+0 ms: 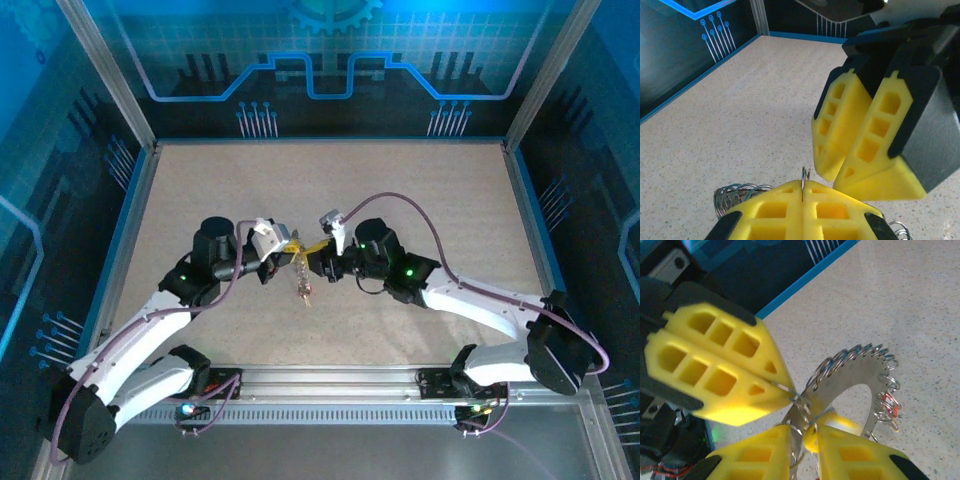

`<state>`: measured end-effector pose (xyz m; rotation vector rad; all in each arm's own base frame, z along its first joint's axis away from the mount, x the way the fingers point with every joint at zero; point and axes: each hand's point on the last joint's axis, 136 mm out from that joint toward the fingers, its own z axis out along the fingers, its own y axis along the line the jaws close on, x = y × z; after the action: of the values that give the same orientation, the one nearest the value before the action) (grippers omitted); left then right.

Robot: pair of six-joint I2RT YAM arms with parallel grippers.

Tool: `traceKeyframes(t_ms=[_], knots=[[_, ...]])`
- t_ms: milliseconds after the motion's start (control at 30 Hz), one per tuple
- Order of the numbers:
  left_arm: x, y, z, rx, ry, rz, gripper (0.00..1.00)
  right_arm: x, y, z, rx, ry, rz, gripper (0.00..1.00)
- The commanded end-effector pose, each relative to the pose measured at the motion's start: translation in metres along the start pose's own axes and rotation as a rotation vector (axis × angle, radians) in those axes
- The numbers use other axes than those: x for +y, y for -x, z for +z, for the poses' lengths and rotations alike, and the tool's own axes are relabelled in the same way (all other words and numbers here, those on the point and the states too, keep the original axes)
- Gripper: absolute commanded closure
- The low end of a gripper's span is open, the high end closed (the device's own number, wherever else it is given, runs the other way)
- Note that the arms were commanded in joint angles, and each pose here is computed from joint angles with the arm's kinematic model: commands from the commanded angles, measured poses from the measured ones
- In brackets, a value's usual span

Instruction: Put the keys on the keyring

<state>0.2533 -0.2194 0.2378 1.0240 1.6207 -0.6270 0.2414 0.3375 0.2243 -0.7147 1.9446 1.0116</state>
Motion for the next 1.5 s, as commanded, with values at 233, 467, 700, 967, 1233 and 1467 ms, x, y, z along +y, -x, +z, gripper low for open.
traceKeyframes(t_ms=[233,467,700,967,1233,1467], knots=[[-0.022,0.046,-0.01,-0.197,-0.119,0.034,1.0,0.017,0.034,-0.045,-0.113,0.09,-0.292,0.69],[-0.042,0.064,-0.018,-0.29,-0.24,0.047,1.0,0.024,0.038,-0.053,-0.035,0.085,-0.583,0.7],[-0.058,0.069,-0.024,-0.335,-0.339,0.054,1.0,0.029,0.047,-0.063,-0.05,0.09,-0.754,0.73],[-0.064,0.072,-0.027,-0.355,-0.376,0.045,1.0,0.037,0.039,-0.065,0.008,0.153,-0.783,0.73],[-0.063,0.071,-0.024,-0.354,-0.377,0.039,1.0,0.044,0.035,-0.074,0.029,0.189,-0.797,0.69],[-0.068,0.072,-0.022,-0.352,-0.399,0.048,1.0,0.052,0.037,-0.079,0.058,0.237,-0.798,0.67]])
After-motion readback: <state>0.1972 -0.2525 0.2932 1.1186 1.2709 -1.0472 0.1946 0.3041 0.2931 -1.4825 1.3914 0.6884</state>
